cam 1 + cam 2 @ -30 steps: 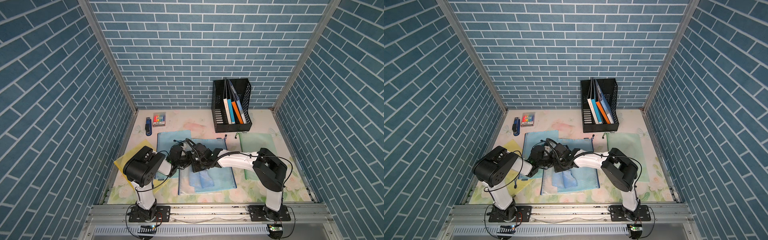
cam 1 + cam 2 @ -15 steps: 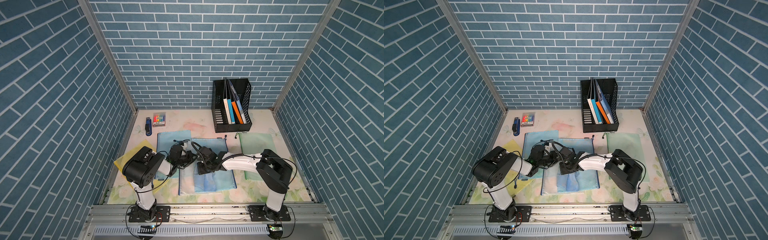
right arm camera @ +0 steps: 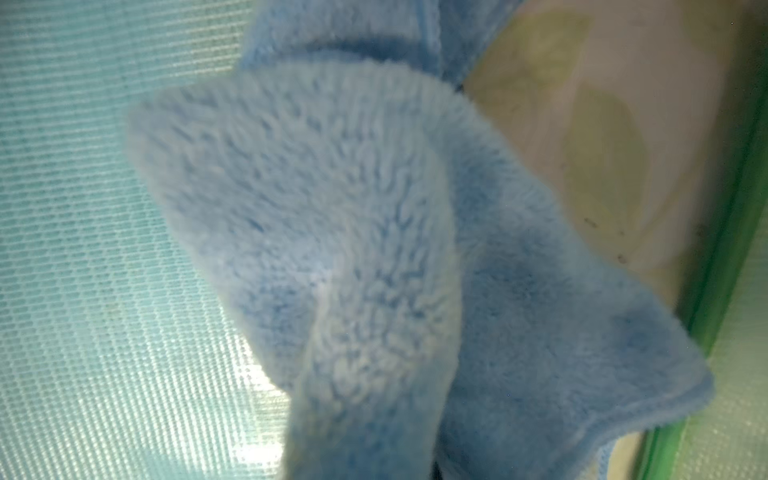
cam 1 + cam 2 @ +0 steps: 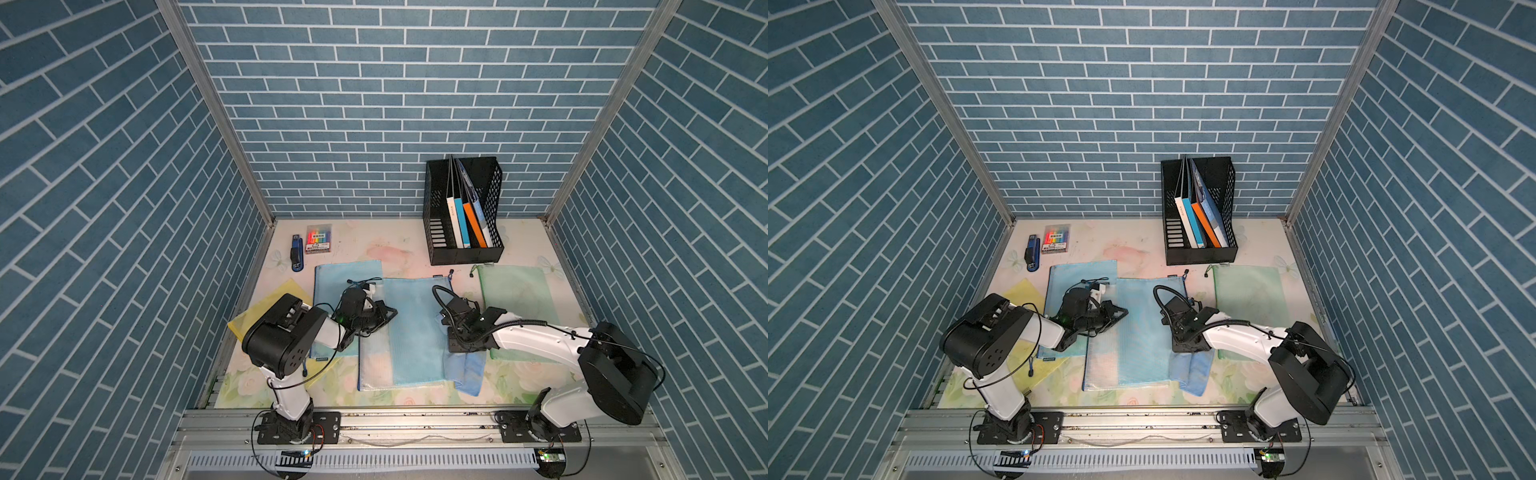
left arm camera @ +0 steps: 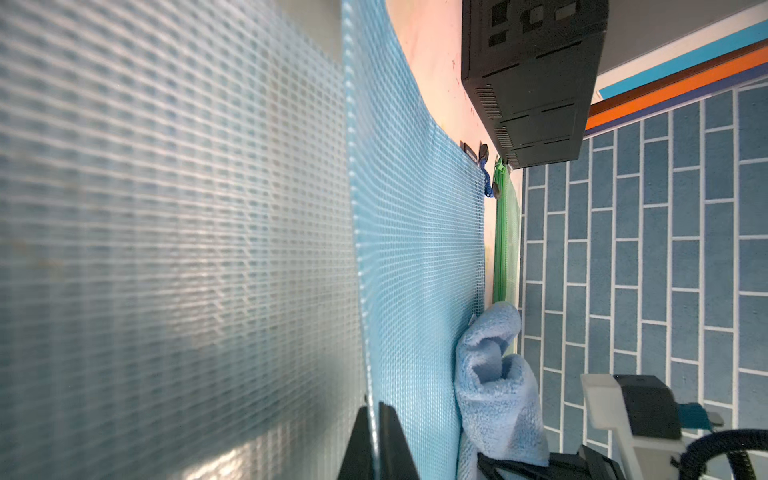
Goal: Wipe the document bag
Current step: Wipe the dirt from the document bag.
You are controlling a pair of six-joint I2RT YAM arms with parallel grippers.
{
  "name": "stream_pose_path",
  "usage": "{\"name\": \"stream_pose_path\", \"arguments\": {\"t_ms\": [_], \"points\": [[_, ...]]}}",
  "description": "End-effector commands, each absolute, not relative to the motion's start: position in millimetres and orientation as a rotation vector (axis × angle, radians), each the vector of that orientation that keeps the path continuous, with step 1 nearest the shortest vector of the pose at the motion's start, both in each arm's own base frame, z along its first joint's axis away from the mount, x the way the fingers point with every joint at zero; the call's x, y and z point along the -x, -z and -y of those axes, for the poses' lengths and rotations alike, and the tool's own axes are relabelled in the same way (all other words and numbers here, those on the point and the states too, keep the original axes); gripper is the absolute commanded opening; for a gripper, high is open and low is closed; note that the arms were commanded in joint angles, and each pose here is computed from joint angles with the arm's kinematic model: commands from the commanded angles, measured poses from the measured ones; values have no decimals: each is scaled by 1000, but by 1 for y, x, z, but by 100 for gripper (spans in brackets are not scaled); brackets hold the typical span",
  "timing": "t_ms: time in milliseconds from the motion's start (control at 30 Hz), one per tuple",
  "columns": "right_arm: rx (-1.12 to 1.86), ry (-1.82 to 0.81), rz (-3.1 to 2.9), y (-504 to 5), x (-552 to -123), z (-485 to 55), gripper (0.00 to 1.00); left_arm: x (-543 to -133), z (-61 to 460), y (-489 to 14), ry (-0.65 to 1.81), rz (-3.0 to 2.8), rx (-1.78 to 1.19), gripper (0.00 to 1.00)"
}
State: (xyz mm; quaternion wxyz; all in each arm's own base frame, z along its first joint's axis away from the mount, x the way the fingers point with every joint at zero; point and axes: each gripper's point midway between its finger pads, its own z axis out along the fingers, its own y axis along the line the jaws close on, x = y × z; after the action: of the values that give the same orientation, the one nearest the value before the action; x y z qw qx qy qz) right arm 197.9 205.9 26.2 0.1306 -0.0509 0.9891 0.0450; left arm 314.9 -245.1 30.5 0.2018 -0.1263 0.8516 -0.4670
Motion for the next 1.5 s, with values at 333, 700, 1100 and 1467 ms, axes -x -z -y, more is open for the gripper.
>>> {"name": "stream_pose_path", "arguments": {"t_ms": [333, 700, 1100, 1467], "points": [[837, -541, -2768, -32, -156, -396, 0, -324, 243, -41, 1336, -2302, 447, 0], [564, -428, -2794, -26, -161, -326, 0, -327, 243, -42, 1346, -2290, 450, 0], [171, -138, -2825, -40, -160, -182, 0, -320, 240, -39, 1291, -2338, 386, 0], [531, -230, -2860, -35, -137, -273, 0, -320, 232, -37, 1270, -2316, 465, 0]]}}
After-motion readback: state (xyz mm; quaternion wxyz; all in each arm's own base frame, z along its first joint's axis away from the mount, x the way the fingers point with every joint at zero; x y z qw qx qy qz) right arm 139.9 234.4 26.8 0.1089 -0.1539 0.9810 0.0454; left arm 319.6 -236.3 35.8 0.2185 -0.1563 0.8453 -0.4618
